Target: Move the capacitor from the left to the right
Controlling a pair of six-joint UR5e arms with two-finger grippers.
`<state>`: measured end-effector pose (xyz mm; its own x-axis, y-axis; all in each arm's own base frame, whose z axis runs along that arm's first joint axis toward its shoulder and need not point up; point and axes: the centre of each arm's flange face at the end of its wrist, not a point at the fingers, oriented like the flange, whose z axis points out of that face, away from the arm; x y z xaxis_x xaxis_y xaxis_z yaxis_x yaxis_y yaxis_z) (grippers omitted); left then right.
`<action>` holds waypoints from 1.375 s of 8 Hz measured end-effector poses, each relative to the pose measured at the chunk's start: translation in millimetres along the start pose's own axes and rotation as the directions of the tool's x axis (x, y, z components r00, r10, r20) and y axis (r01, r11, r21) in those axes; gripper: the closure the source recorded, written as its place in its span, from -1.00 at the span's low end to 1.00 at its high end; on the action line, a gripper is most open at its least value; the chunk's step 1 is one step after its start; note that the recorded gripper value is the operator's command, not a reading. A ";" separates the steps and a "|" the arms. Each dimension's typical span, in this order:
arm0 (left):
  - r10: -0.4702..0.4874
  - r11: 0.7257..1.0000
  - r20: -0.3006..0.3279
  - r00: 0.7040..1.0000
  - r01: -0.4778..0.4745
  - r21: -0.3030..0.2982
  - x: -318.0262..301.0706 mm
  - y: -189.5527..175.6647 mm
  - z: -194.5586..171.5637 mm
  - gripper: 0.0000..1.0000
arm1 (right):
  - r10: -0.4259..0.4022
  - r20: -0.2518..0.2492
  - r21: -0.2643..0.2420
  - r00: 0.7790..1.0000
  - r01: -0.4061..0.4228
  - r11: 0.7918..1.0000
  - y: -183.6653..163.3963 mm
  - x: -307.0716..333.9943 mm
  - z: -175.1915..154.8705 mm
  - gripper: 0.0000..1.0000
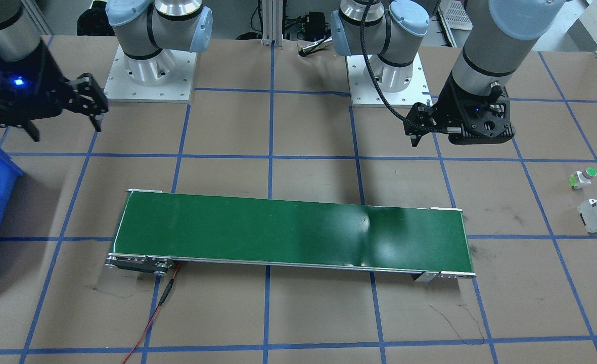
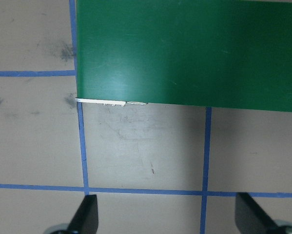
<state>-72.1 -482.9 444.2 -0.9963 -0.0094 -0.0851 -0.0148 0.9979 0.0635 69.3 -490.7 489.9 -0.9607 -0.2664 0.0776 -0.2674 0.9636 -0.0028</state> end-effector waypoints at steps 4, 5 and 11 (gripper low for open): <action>-0.007 1.000 0.000 1.000 0.007 -0.001 0.0 0.1 0.5 -1.00 | 0.158 0.011 0.012 0.987 -0.158 0.987 -4.5 -97.2 -6.6 -1.00; -0.007 1.000 0.001 1.000 0.007 -0.001 0.0 0.4 0.3 -1.00 | 0.161 0.011 0.011 0.987 -0.161 0.987 -4.5 -100.1 -6.1 -1.00; -0.011 1.000 0.004 1.000 0.011 0.006 -0.6 -0.4 -3.2 -1.00 | 0.155 -0.005 0.011 0.988 -0.155 0.988 -5.2 -99.3 -4.0 -1.00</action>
